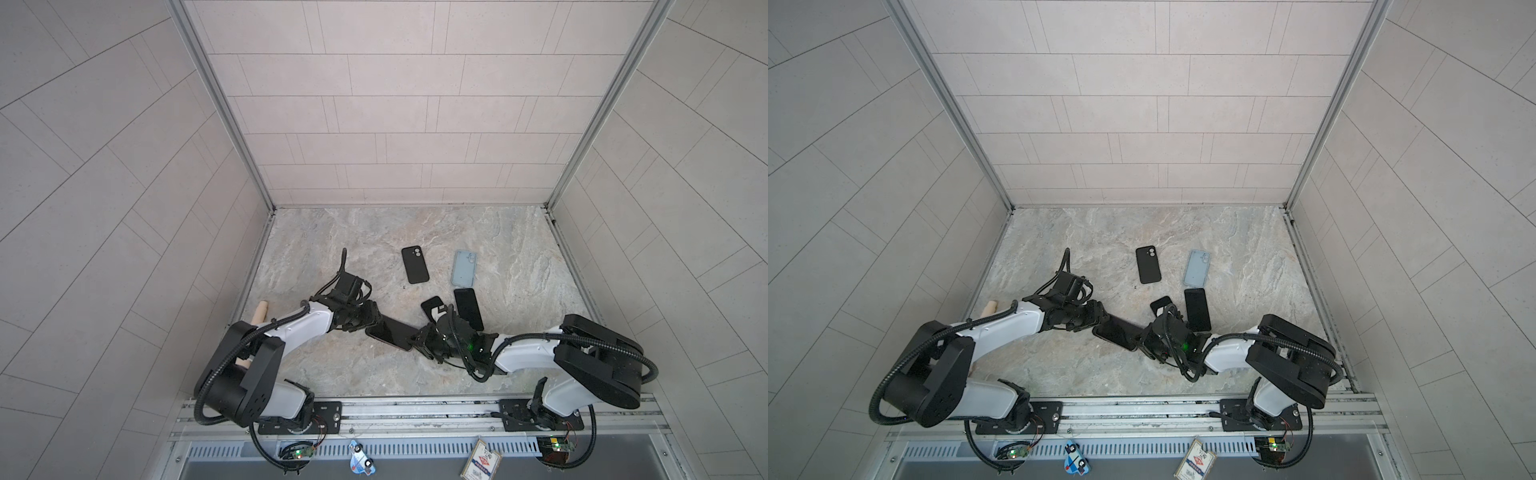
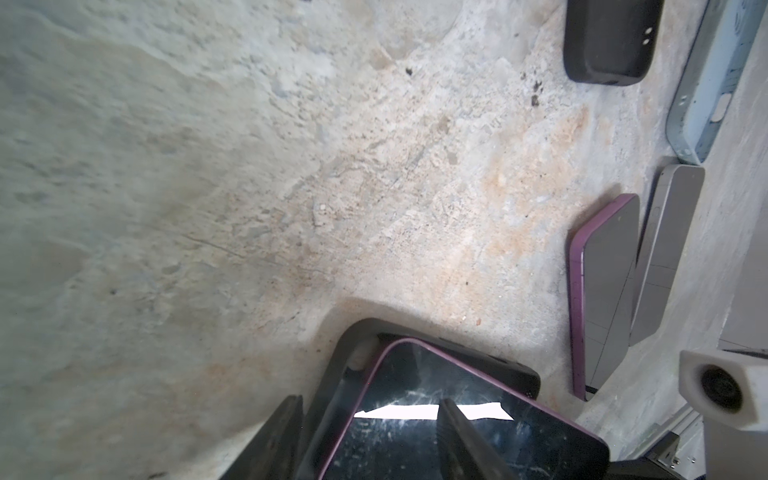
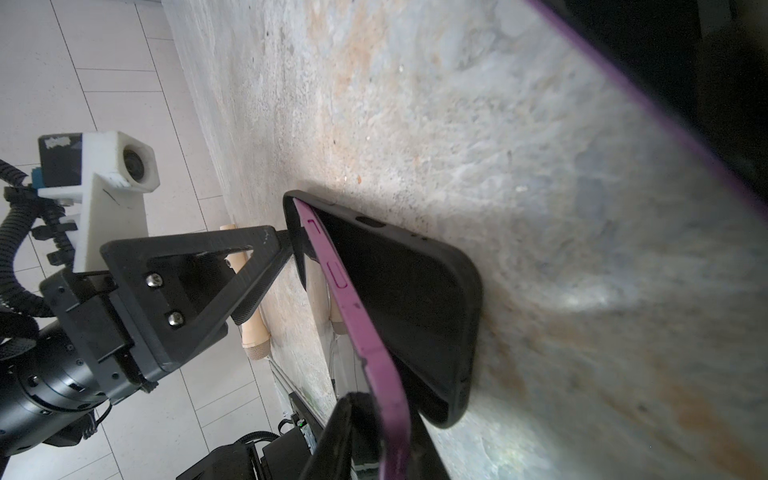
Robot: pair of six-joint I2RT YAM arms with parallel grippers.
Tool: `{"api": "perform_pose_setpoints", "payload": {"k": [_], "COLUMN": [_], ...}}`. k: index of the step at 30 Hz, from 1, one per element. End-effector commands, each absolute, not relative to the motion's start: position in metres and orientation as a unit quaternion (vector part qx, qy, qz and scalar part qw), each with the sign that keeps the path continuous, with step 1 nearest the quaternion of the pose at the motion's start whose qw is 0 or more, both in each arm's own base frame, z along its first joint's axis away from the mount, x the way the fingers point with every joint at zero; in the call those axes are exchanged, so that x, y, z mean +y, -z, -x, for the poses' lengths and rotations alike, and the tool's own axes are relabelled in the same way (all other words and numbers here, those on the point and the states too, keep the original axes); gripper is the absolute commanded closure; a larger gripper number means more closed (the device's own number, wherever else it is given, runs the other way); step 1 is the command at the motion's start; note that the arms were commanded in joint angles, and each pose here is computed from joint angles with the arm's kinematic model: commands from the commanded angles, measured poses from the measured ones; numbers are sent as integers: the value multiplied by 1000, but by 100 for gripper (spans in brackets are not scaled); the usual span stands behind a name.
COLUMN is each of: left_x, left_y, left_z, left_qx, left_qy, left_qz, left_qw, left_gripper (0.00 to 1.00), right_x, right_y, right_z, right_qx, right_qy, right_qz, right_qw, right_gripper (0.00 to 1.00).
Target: Put the phone into the phone case
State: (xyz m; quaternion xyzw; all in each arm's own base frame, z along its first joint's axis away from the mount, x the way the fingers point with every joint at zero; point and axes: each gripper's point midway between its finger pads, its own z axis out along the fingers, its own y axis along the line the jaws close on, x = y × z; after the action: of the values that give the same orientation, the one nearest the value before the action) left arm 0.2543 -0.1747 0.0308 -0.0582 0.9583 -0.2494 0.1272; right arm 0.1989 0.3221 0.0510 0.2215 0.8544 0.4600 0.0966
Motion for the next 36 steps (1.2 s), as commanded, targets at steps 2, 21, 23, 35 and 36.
{"api": "perform_pose_setpoints", "payload": {"k": [2, 21, 23, 35, 36], "left_x": [-179, -185, -184, -179, -180], "left_y": [-17, -5, -5, -7, -7], "left_z": [-246, -237, -237, -232, -231], "left_qx": [957, 952, 952, 952, 951], "left_qy": [264, 287, 286, 281, 285], "left_qz": [61, 76, 77, 82, 84], "left_qw": [102, 78, 79, 84, 83], "left_gripper": [41, 42, 42, 41, 41], "right_x": [328, 335, 334, 329, 327], "right_y": [-54, -46, -45, -47, -47], "right_z": [-200, -206, -205, -205, -204], "right_qx": [850, 849, 849, 855, 861], "right_qy": [-466, -467, -466, -456, -448], "right_qz": [-231, -237, -239, -231, -226], "right_qw": [85, 72, 71, 82, 83], "right_gripper": [78, 77, 74, 18, 13]}}
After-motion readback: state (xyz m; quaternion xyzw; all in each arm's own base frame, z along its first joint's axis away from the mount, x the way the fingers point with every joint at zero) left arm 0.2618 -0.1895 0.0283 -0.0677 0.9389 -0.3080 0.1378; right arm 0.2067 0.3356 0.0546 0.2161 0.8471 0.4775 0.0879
